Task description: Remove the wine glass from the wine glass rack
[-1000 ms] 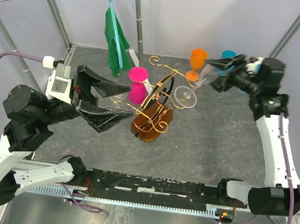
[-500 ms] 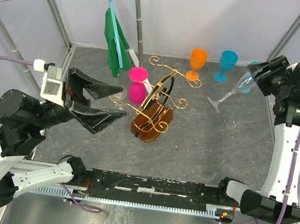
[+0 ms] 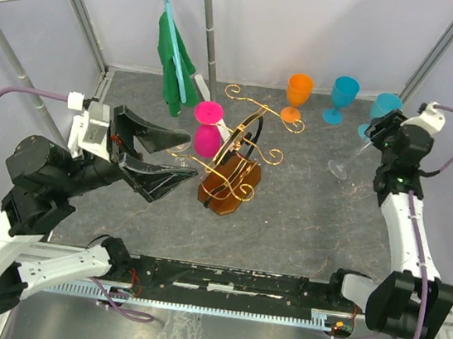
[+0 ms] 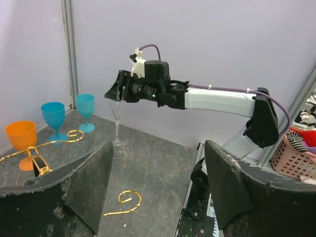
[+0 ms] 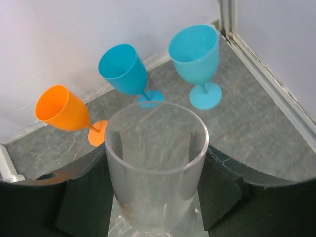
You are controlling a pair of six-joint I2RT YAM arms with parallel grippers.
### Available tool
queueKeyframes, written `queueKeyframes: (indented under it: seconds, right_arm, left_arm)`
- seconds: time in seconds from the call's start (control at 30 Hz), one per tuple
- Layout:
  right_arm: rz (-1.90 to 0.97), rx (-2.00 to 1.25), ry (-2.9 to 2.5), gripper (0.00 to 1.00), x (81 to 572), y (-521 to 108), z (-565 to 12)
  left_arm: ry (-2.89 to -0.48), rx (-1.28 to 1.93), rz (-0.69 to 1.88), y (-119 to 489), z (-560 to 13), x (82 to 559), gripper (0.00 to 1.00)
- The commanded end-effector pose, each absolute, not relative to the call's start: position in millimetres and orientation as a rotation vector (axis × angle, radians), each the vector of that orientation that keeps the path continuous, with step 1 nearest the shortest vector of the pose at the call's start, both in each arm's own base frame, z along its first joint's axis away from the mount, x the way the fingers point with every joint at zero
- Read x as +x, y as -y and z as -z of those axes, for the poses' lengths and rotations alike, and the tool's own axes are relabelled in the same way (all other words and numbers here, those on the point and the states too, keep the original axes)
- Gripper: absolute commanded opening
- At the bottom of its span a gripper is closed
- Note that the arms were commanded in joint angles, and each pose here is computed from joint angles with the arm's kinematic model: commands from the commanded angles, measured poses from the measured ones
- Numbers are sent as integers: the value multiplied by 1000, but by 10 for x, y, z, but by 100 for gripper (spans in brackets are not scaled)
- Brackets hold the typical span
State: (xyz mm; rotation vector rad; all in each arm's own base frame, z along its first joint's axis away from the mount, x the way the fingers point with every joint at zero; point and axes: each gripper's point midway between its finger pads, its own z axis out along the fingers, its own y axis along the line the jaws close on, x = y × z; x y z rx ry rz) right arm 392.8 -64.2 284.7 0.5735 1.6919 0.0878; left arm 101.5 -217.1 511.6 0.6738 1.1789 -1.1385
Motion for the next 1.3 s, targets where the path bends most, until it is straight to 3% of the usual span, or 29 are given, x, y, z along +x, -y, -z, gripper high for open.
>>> queueKeyframes:
  seconds: [0.0,0.33,0.67,0.87,1.27]
  right_arm:
    - [-17,343,-1330,52,4284,550,-3517]
    - [109,36,-1235,53,5157,76,-3254]
    - [80,-66,-1170,52,5891,-352,-3209]
    - [79,-114,-1158,50,6055,-521,-2955]
    - [41,-98,-1169,51,6076,-646,-2474]
  left_arm:
    - [-1166,675,1065,2208,-5100,1157,81]
    - [-1214,640,911,2161,-4989,1422,83]
    - [-1298,698,792,2319,-4800,1699,87]
    - [-1262,673,768,2286,-4844,1734,94]
    - [-1263,647,765,2220,-4901,1720,95]
